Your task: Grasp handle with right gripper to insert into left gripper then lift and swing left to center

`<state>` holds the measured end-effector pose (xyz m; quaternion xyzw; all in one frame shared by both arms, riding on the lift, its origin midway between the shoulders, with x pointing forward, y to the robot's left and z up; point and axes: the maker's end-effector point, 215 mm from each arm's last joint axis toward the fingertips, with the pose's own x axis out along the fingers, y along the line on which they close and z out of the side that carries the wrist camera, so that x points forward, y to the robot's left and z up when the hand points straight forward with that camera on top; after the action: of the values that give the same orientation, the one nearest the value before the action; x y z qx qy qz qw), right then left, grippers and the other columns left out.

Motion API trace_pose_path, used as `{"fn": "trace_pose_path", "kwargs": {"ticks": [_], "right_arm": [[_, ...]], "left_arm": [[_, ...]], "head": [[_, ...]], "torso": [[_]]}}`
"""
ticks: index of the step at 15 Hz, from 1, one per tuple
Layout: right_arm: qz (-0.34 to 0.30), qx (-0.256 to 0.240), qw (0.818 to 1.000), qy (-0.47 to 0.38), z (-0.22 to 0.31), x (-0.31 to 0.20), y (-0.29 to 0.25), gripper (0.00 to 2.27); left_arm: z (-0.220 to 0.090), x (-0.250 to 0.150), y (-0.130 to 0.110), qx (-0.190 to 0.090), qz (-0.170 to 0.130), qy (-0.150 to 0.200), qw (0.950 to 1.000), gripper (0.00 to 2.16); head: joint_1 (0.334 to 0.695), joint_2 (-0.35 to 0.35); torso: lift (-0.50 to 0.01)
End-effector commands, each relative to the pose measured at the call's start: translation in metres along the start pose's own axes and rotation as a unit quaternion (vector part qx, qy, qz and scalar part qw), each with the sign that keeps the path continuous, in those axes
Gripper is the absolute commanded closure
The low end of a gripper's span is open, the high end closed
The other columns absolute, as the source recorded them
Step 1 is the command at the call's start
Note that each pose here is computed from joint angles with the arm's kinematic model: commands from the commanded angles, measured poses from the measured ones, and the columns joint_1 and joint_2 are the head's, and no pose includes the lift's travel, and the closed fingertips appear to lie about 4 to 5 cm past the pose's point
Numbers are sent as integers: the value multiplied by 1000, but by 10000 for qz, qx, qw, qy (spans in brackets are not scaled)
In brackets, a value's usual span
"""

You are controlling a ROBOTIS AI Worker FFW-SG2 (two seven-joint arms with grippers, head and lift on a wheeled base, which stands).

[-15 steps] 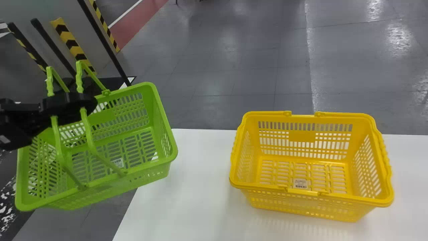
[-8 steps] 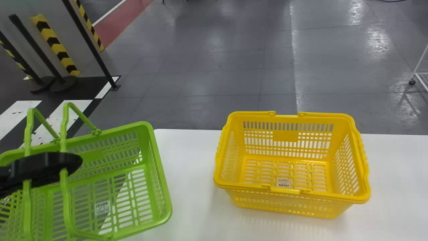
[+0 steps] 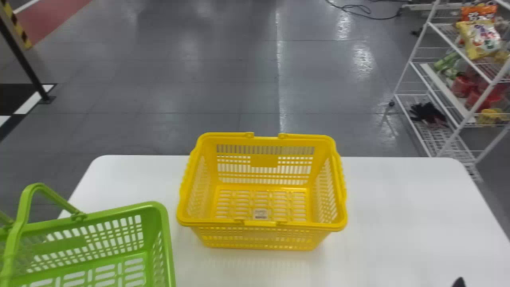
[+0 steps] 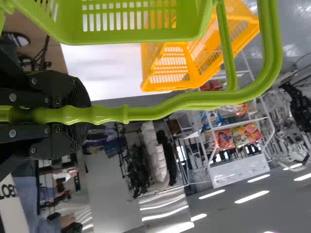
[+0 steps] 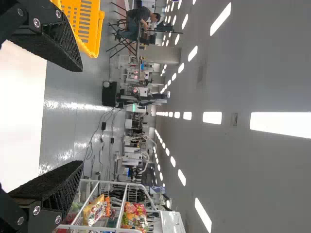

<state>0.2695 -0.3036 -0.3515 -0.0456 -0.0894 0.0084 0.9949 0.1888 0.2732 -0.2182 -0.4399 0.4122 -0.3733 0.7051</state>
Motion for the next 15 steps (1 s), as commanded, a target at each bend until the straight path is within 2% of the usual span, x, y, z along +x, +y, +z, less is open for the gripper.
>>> {"fn": "trace_pose_path", "kwargs": {"ticks": [1,4,5,6,9,10,15], "right_arm": [[-2,0,10000,-2,-1,2,0,140],[11,7,10000,-17,-2,4,1,140],[60,17,10000,-32,-2,6,3,140],[89,38,9999,-39,-1,6,7,140],[153,48,9998,-66,0,8,13,137],[169,44,9998,-73,1,9,14,137],[431,65,9990,-103,4,13,42,137]], "left_arm": [[-23,18,-11,7,-129,178,9998,2091],[-50,40,-28,16,-373,424,9984,2091],[-57,50,-33,33,-471,482,9977,2091],[-62,59,-39,42,-627,544,9965,2091],[-77,84,-44,-24,-870,747,9934,2091],[-81,91,-45,7,-907,798,9927,2091],[-103,119,-52,193,-971,1204,9878,2091]], "head": [[695,-68],[695,-154],[695,-212],[695,-239],[695,-330],[695,-347],[695,-350]], "torso": [[-93],[-93],[-93],[-93],[-93],[-93],[-93]]}}
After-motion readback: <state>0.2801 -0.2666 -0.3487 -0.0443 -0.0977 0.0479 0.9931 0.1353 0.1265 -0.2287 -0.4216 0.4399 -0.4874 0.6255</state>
